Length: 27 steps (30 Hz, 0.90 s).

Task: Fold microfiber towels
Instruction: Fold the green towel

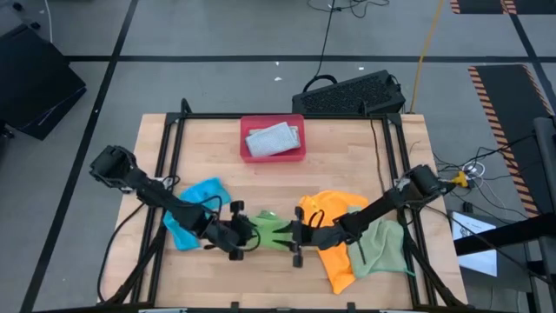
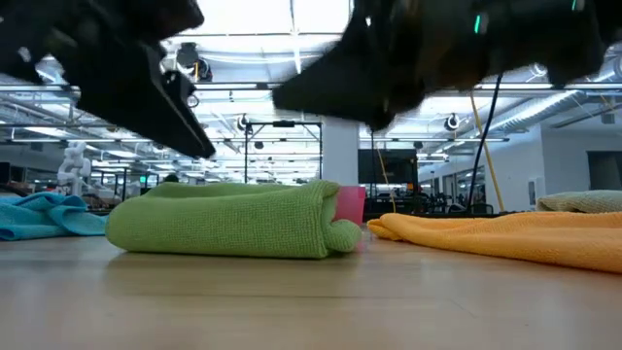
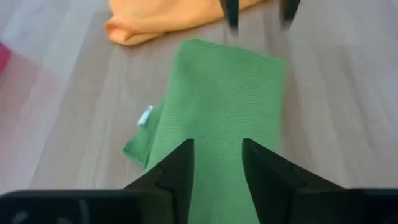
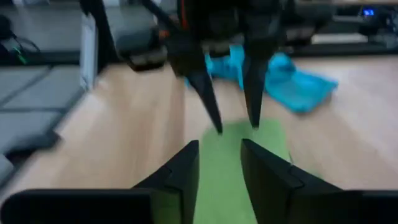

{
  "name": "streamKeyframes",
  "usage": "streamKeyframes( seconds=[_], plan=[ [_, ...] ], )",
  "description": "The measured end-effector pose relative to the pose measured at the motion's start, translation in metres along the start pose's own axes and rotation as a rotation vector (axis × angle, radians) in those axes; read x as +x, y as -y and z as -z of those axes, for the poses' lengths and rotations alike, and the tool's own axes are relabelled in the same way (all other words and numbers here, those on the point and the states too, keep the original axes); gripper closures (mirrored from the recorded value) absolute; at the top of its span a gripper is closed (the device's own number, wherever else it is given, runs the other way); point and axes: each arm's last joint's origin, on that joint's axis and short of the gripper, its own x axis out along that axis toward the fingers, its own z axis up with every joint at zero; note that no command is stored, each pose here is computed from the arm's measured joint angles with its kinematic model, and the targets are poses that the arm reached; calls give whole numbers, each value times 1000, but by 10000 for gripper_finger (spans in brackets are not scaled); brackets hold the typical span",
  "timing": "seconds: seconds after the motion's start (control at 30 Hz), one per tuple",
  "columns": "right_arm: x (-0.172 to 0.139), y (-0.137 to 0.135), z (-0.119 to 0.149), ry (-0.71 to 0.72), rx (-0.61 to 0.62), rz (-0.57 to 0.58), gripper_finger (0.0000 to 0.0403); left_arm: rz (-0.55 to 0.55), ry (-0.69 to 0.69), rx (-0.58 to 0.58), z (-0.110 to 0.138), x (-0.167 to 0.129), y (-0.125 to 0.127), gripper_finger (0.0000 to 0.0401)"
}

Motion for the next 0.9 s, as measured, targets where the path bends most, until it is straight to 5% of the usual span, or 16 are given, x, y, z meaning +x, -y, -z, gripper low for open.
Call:
streamKeyframes(
  seconds=[0.17, 0.53, 0.9],
  plan=[
    [13, 7, 25, -28, 11, 25, 343, -81, -78, -74, 25, 20, -15, 295],
    [32, 32, 67, -145, 173, 74, 401, -27, -94, -122, 37, 31, -33, 302],
    [31, 32, 61, -124, 169, 68, 401, 61, 114, -30, -1, -13, -24, 298]
  ],
)
